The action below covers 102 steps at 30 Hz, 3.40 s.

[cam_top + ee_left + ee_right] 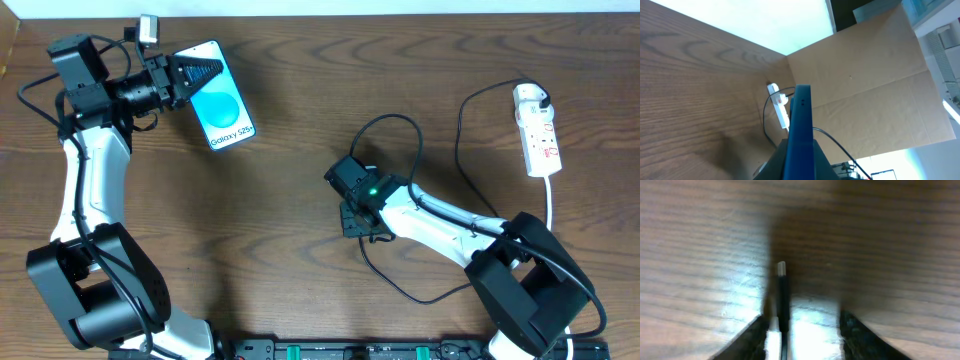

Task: Plug charger to phone and switch on socket
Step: 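Lower the open right gripper onto the black cable's USB-C plug, then close the right gripper on the cable plug, then lift the cable plug and carry it left toward the phone's bottom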

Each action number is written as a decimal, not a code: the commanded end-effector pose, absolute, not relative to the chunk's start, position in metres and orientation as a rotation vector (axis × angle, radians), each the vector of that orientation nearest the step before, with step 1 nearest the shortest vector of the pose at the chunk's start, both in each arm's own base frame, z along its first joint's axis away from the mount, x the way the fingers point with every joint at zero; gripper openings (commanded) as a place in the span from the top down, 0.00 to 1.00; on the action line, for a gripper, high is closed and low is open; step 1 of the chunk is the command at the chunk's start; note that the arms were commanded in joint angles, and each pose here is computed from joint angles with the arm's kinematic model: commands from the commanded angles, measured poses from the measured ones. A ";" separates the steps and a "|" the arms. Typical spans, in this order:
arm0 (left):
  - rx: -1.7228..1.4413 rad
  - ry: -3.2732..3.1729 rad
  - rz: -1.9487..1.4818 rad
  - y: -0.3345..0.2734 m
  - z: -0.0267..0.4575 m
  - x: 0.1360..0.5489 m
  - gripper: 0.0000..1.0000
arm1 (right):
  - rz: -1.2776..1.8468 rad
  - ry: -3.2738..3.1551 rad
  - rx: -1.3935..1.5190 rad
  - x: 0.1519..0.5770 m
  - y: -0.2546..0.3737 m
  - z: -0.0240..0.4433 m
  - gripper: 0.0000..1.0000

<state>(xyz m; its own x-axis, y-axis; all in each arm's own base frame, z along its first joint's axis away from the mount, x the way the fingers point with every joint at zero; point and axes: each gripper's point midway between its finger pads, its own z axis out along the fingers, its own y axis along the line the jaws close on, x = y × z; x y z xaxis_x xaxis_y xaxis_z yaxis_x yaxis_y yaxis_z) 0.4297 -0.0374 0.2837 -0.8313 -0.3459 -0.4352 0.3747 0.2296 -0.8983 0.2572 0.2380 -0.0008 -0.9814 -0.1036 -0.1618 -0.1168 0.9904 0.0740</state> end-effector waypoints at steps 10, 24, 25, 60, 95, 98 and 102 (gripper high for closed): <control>0.054 1.930 -1.661 -0.037 0.287 0.428 0.93 | 0.125 2.994 -0.178 0.253 0.240 -0.008 0.76; 0.054 1.930 -1.661 -0.037 0.287 0.428 0.93 | 0.152 2.981 -0.176 0.256 0.245 -0.007 0.73; 0.054 1.930 -1.661 -0.037 0.287 0.428 0.93 | 0.152 2.981 -0.176 0.256 0.245 -0.007 0.74; 0.053 1.930 -1.662 -0.037 0.287 0.428 0.92 | 1.296 2.855 -0.314 0.271 0.324 0.062 0.99; -0.278 1.850 -1.659 -0.018 0.329 0.468 0.92 | 1.880 1.962 -0.688 0.317 0.368 0.218 0.99; -0.282 1.848 -1.656 -0.020 0.329 0.469 0.93 | 1.892 1.906 -0.695 0.318 0.369 0.230 0.99; -0.266 1.856 -1.667 -0.030 0.329 0.469 0.93 | 1.917 1.841 -0.697 0.319 0.370 0.246 0.99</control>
<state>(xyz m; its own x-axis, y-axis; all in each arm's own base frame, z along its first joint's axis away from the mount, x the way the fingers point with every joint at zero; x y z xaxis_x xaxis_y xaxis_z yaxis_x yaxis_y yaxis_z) 0.4680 -0.0218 0.3242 -0.7819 -0.5406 -0.3105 0.2469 0.1888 -0.9505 0.3169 0.3696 0.2392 -0.7794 -0.0638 -0.6233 -0.6218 -0.0438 0.7820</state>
